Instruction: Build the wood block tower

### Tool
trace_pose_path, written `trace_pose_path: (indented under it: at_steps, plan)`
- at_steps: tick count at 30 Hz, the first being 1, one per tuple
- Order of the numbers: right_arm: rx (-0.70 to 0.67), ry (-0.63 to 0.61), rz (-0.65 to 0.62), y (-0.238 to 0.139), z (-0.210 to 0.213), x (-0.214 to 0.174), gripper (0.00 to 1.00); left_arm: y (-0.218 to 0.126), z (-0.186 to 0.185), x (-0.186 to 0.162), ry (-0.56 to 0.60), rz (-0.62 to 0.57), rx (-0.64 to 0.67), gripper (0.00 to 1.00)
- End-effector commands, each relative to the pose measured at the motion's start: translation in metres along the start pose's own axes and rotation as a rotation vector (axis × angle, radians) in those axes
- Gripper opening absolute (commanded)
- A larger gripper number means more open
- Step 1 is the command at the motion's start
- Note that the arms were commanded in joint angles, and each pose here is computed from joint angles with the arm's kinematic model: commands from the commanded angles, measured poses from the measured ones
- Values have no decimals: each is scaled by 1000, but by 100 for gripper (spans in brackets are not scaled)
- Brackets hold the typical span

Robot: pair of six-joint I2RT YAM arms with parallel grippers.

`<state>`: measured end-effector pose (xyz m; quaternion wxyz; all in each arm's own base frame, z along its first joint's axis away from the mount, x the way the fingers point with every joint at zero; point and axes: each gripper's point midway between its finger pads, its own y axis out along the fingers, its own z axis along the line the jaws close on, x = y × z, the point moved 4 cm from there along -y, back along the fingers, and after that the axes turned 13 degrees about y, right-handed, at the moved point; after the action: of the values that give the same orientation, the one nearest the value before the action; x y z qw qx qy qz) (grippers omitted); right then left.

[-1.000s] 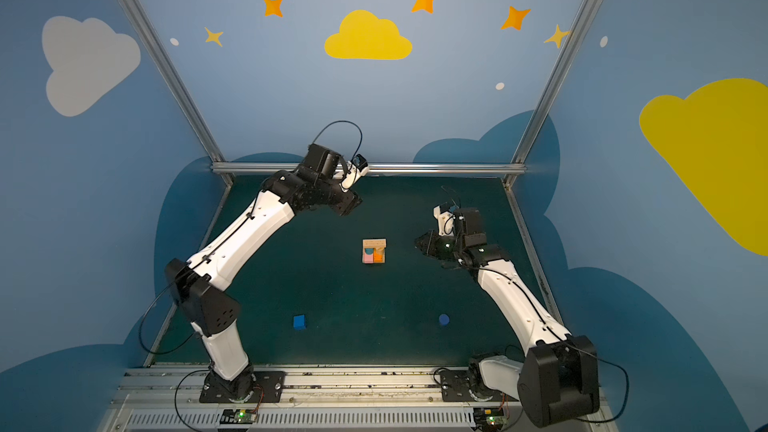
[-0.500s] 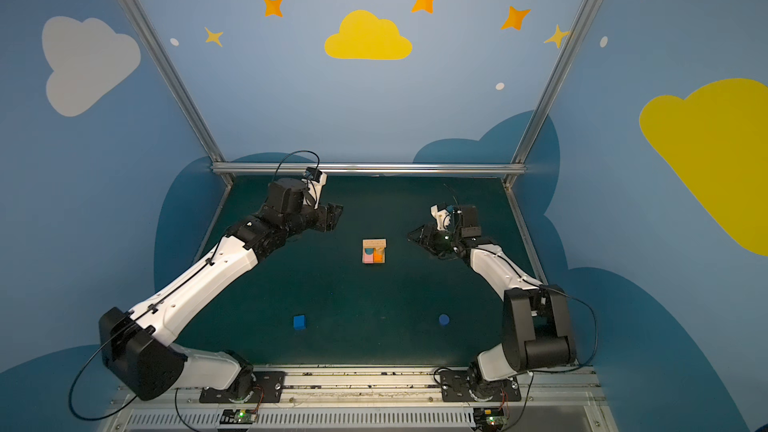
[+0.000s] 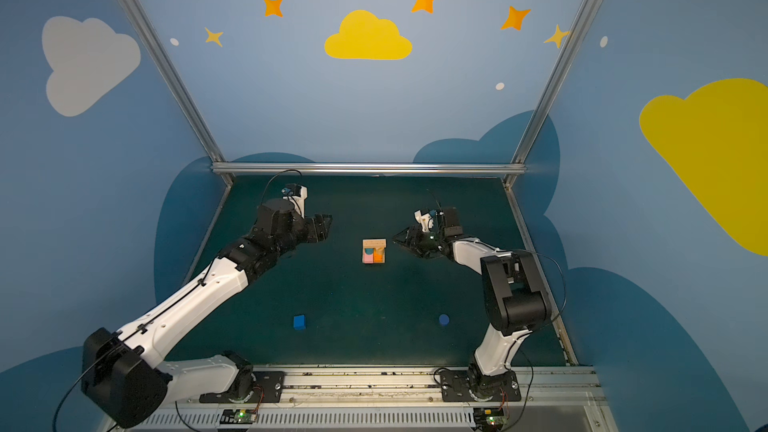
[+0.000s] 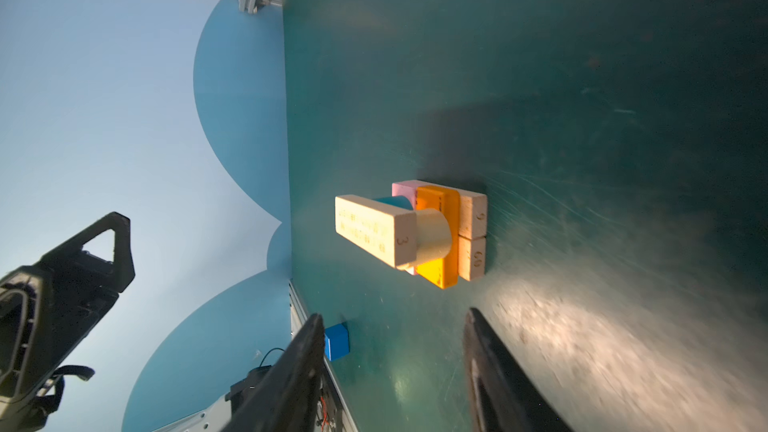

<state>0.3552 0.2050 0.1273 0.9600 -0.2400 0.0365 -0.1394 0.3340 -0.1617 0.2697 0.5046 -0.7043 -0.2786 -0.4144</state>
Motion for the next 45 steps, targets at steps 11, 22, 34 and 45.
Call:
trace_pose_path:
  at_steps: [11, 22, 34, 45]
  plan:
    - [17, -11, 31, 29, 12, 8, 65, -2, 5, 4, -28, -50, -6, 75]
    - [6, 1, 49, 43, 10, 7, 66, 1, 5, 1, -29, -38, -17, 75]
    - [3, 4, 65, 49, 12, 2, 67, 3, 5, -1, -31, -31, -24, 75]
    - [1, 4, 67, 50, 12, 0, 67, -1, 6, -3, -33, -34, -26, 75]
